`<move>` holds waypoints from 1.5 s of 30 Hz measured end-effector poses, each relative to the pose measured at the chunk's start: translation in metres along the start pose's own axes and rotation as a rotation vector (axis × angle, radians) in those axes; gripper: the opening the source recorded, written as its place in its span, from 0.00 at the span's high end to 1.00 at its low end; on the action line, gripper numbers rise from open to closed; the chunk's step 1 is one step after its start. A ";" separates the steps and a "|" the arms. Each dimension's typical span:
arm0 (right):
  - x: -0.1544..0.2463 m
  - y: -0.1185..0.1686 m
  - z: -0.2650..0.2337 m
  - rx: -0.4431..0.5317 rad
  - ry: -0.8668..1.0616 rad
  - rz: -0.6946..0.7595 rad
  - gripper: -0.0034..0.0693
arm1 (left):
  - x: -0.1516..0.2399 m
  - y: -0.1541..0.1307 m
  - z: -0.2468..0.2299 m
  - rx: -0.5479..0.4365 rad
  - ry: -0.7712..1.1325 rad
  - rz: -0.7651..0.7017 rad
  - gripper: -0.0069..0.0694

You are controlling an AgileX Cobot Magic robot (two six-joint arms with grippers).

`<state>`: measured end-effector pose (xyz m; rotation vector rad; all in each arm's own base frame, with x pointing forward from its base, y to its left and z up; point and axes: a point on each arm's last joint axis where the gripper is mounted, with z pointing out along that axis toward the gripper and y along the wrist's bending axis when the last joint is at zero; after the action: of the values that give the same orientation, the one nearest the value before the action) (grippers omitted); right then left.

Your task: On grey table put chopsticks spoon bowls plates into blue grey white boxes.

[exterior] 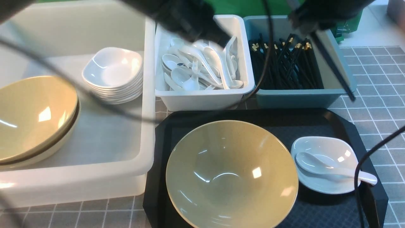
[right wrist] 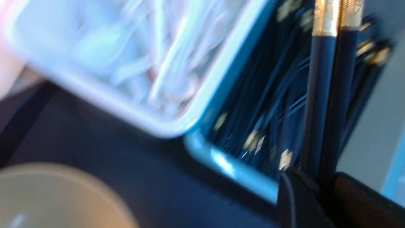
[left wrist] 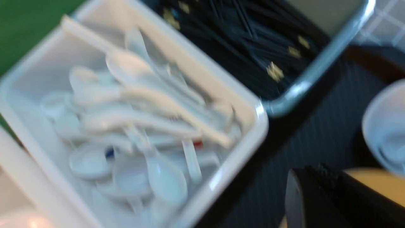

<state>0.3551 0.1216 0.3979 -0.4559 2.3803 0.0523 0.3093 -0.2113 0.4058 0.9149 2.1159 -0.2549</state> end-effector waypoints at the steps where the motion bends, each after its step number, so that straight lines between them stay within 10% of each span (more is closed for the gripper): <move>1: -0.004 -0.006 0.004 0.001 -0.022 0.020 0.75 | -0.007 0.003 0.007 -0.006 -0.017 -0.002 0.92; 25: 0.001 -0.092 0.241 0.064 -0.127 0.324 0.69 | -0.022 0.046 0.041 -0.104 -0.112 -0.059 0.92; 32: -0.004 -0.083 0.194 0.025 0.134 0.199 0.33 | 0.010 0.042 -0.006 -0.109 -0.040 -0.081 0.92; 45: -0.006 -0.031 0.041 -0.063 0.184 -0.056 0.28 | 0.092 0.000 -0.103 -0.036 0.070 -0.101 0.92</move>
<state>0.3956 0.1004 0.3738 -0.5785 2.5500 0.0619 0.2091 -0.1158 0.4057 0.8077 2.2274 -0.2386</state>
